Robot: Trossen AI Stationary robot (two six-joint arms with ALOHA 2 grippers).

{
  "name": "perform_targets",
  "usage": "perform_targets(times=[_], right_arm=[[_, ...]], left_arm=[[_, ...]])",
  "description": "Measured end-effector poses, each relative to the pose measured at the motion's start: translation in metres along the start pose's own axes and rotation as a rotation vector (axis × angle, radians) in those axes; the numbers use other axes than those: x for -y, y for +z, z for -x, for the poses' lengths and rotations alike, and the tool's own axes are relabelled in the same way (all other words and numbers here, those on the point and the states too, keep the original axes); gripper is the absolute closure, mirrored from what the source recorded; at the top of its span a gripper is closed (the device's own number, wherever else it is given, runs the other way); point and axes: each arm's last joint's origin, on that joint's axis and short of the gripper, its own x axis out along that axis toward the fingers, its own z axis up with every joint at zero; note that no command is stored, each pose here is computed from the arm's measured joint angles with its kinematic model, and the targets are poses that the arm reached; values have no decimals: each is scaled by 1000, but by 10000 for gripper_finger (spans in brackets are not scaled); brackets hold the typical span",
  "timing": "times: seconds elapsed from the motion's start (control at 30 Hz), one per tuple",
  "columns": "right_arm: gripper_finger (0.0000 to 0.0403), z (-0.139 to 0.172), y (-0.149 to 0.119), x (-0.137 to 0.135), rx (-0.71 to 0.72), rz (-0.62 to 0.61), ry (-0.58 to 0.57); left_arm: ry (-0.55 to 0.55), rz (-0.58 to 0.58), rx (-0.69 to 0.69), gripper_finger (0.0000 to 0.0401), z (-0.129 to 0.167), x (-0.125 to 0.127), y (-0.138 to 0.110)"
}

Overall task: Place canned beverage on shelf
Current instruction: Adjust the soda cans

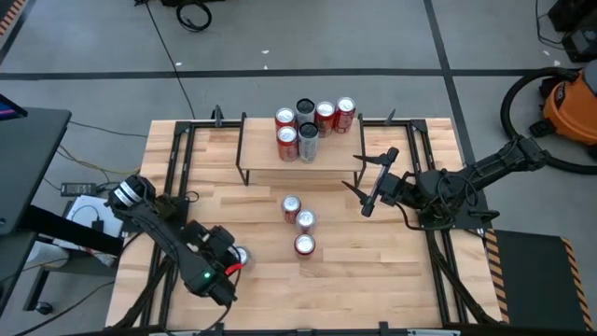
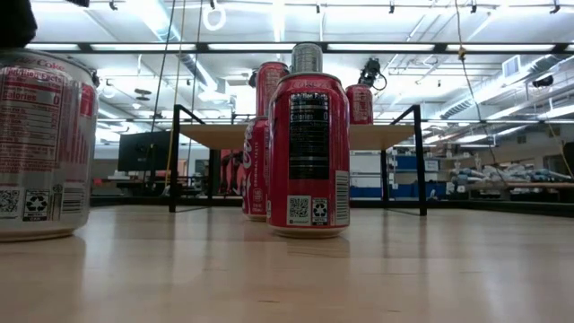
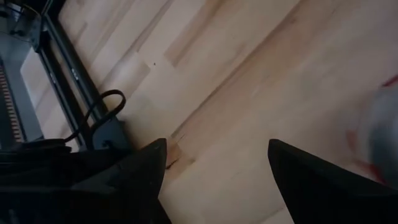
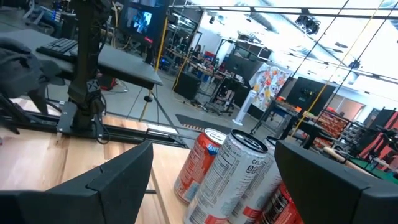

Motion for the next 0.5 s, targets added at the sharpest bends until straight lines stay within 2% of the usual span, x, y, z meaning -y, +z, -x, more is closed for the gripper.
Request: perform_targets(times=[0.13, 0.23, 0.37, 0.5], right_arm=[[55, 0, 0, 0, 0, 0, 0], [55, 0, 0, 0, 0, 0, 0], [55, 0, 0, 0, 0, -1, 0], [55, 0, 0, 0, 0, -2, 0]], left_arm=[[-34, 11, 0, 110, 6, -8, 2], [-104, 1, -22, 110, 19, -15, 8], [-309, 4, -116, 110, 35, -17, 11], [-475, 10, -104, 110, 43, -1, 9]])
